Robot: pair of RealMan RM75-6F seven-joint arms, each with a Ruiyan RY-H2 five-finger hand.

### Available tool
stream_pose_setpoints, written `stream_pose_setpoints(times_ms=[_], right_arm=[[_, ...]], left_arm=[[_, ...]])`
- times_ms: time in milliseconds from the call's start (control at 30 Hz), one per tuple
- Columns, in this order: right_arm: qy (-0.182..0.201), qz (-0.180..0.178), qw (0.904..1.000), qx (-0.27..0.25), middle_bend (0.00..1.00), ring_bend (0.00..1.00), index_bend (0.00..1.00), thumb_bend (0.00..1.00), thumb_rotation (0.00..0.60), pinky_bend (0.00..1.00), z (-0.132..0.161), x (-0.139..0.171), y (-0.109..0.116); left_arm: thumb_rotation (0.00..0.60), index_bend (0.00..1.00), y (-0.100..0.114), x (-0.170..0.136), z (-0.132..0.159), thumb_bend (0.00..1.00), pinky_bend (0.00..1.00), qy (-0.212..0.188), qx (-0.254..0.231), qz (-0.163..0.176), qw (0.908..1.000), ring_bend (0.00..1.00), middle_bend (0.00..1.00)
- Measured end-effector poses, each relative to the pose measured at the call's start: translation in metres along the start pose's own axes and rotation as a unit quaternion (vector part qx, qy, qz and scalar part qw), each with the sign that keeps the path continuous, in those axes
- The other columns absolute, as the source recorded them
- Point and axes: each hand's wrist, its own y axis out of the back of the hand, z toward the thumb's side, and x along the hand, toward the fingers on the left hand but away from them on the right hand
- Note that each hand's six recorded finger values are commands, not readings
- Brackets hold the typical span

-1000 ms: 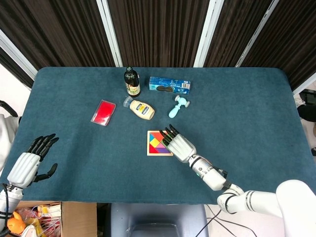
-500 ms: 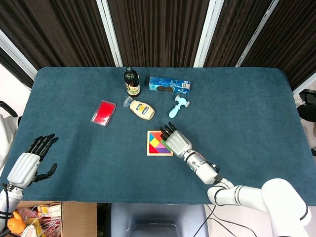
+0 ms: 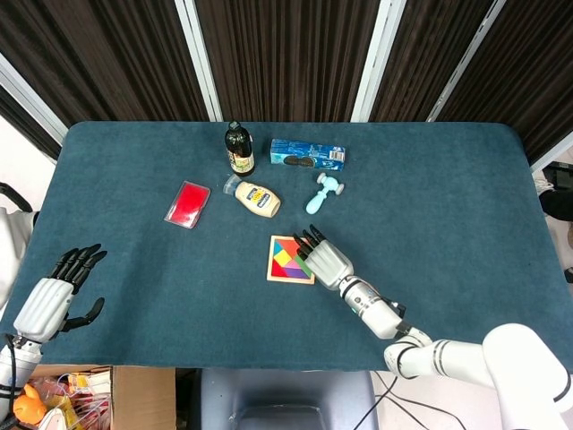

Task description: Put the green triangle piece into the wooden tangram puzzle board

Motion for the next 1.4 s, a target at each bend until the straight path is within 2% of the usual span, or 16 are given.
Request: stream_pose_setpoints(times_ms=[500,933,1067,1233,1333,1400], right_arm=[[0.007,-0.001,1.0000,0.006,0.00,0.00,0.30,0.50,0.600,0.00,0.003,0.006,-0.002],[0.002,-0.009,1.0000,-0.001,0.00,0.00,0.26,0.50,0.600,0.00,0.001,0.009,0.002],[-0.005,-0.022,0.9996,-0.019,0.00,0.00,0.21,0.50,0.600,0.00,-0.003,0.017,0.008],[-0.038,-0.051,0.9948,-0.080,0.00,0.00,0.07,0.50,0.600,0.00,-0.021,0.051,0.014],[-0.077,-0.064,0.9879,-0.118,0.00,0.00,0.00,0.40,0.600,0.00,-0.039,0.088,0.007],[-0.109,-0.066,0.9813,-0.144,0.00,0.00,0.00,0.36,0.600,0.00,-0.051,0.118,-0.003]], left_arm=[[0.600,0.00,-0.001,0.002,0.000,0.46,0.04,0.001,0.000,-0.003,1.0000,0.00,0.00],[0.600,0.00,0.000,0.000,0.000,0.46,0.04,0.000,0.000,-0.002,1.0000,0.00,0.00],[0.600,0.00,0.001,0.000,0.001,0.46,0.04,-0.002,0.000,0.001,1.0000,0.00,0.00],[0.600,0.00,0.002,0.000,0.002,0.46,0.04,-0.003,0.001,0.005,1.0000,0.00,0.00],[0.600,0.00,0.002,-0.001,0.002,0.46,0.04,-0.005,0.002,0.005,1.0000,0.00,0.00],[0.600,0.00,0.002,-0.001,0.003,0.46,0.03,-0.007,0.006,0.009,0.9999,0.00,0.00]])
